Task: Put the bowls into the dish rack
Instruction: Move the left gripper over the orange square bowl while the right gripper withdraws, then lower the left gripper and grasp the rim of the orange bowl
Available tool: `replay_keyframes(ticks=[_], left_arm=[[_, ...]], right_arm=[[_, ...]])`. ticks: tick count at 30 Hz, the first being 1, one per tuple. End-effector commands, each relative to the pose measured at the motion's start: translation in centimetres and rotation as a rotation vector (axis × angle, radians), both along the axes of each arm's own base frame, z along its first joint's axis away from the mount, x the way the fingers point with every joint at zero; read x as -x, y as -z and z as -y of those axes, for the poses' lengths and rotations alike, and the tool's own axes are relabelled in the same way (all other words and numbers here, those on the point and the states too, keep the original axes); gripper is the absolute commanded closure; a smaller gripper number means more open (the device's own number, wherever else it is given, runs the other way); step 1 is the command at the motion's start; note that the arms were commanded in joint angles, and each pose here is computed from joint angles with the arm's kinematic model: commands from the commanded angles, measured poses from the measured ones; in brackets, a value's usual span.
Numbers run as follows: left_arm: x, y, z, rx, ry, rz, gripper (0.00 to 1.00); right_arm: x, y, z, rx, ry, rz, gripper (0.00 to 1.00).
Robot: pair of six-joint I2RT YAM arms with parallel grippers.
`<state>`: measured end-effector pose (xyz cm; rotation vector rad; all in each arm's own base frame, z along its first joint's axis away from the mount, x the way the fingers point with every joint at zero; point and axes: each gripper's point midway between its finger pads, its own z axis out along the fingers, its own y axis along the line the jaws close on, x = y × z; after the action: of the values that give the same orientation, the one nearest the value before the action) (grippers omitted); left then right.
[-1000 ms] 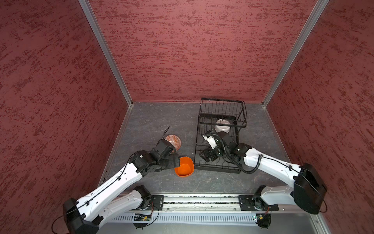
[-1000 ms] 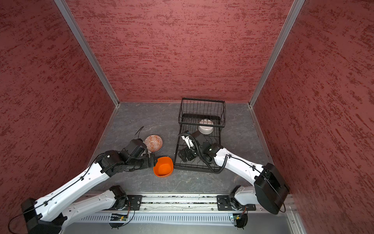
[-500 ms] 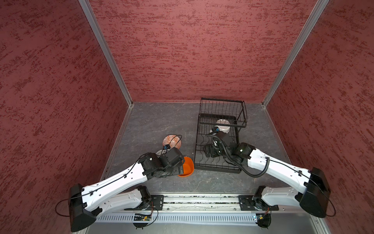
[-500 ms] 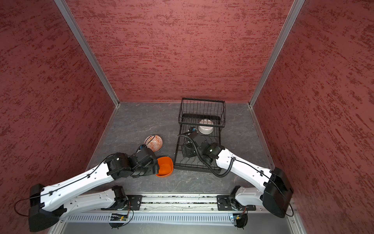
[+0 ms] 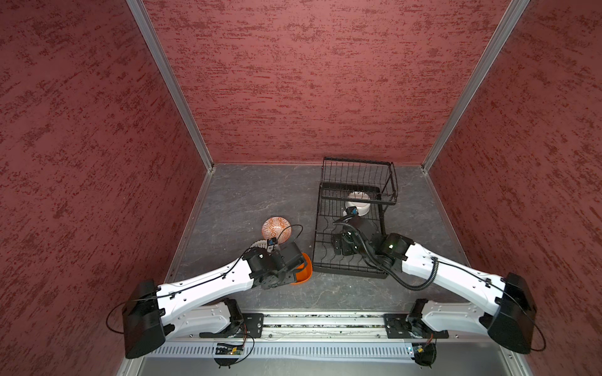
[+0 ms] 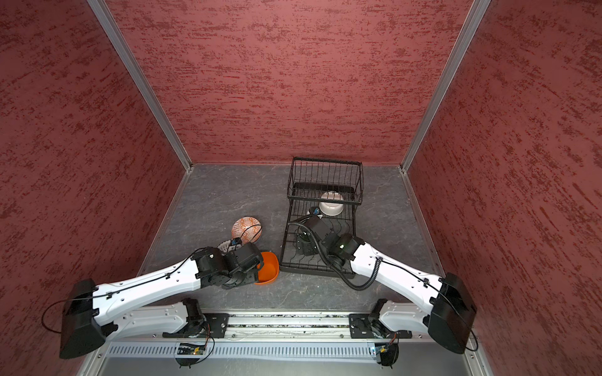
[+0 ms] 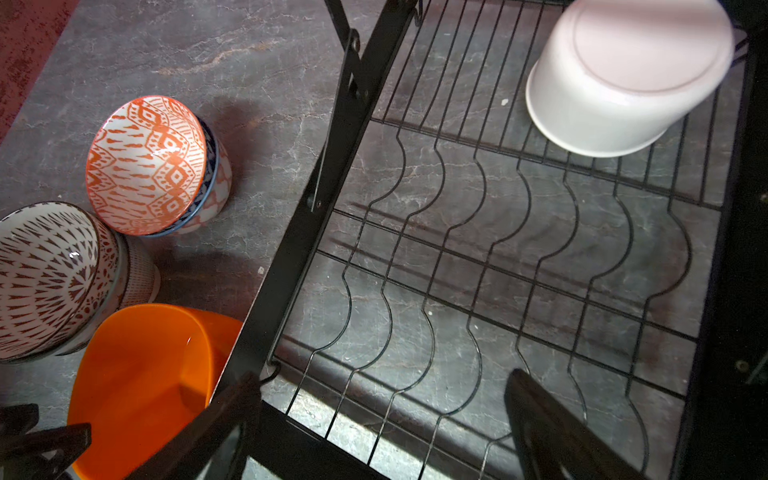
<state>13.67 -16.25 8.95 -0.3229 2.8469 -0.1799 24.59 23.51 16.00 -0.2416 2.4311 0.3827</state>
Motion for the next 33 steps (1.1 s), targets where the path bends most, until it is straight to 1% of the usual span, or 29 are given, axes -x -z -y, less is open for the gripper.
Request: replay_keyframes(ticks=[1, 3, 5, 10, 16, 20, 22, 23, 28, 33], left_arm=[[-1.0, 0.0, 0.3, 0.033, -0.046, 0.049, 0.40], [-1.2, 0.1, 0.3, 0.036, -0.049, 0.050, 0.43], [-1.4, 0.4, 0.2, 0.026, -0.052, 0.042, 0.43], [-1.8, 1.0, 0.4, -0.011, -0.044, 0.025, 0.49], [-2.3, 1.7, 0.6, -0.047, -0.027, 0.007, 0.63], [-2.2, 2.1, 0.4, -0.066, -0.016, -0.002, 0.70], [-2.1, 2.3, 0.4, -0.066, -0.007, -0.005, 0.78], [-2.1, 2.4, 0.4, -0.065, -0.002, -0.003, 0.80], [-2.2, 2.4, 0.6, -0.050, 0.015, 0.012, 0.86], [-2.1, 2.6, 0.4, -0.059, 0.023, 0.012, 0.92]], right_arm=[[0.0, -0.5, 0.6, -0.007, 0.032, 0.031, 0.07], [-0.1, -0.6, 0.7, -0.008, 0.034, 0.036, 0.07], [-0.1, -0.4, 0.7, -0.003, 0.031, 0.038, 0.07], [0.0, -0.1, 0.7, 0.004, 0.023, 0.037, 0.07], [0.0, 0.2, 0.7, 0.008, 0.021, 0.034, 0.07], [0.1, 0.4, 0.7, 0.007, 0.019, 0.028, 0.07], [0.1, 0.5, 0.6, 0.007, 0.011, 0.026, 0.07], [0.1, 0.5, 0.5, 0.008, 0.006, 0.026, 0.07], [-0.1, 0.4, -0.3, 0.010, -0.024, 0.024, 0.06], [-0.3, 0.3, -1.1, 0.004, -0.049, 0.020, 0.06]])
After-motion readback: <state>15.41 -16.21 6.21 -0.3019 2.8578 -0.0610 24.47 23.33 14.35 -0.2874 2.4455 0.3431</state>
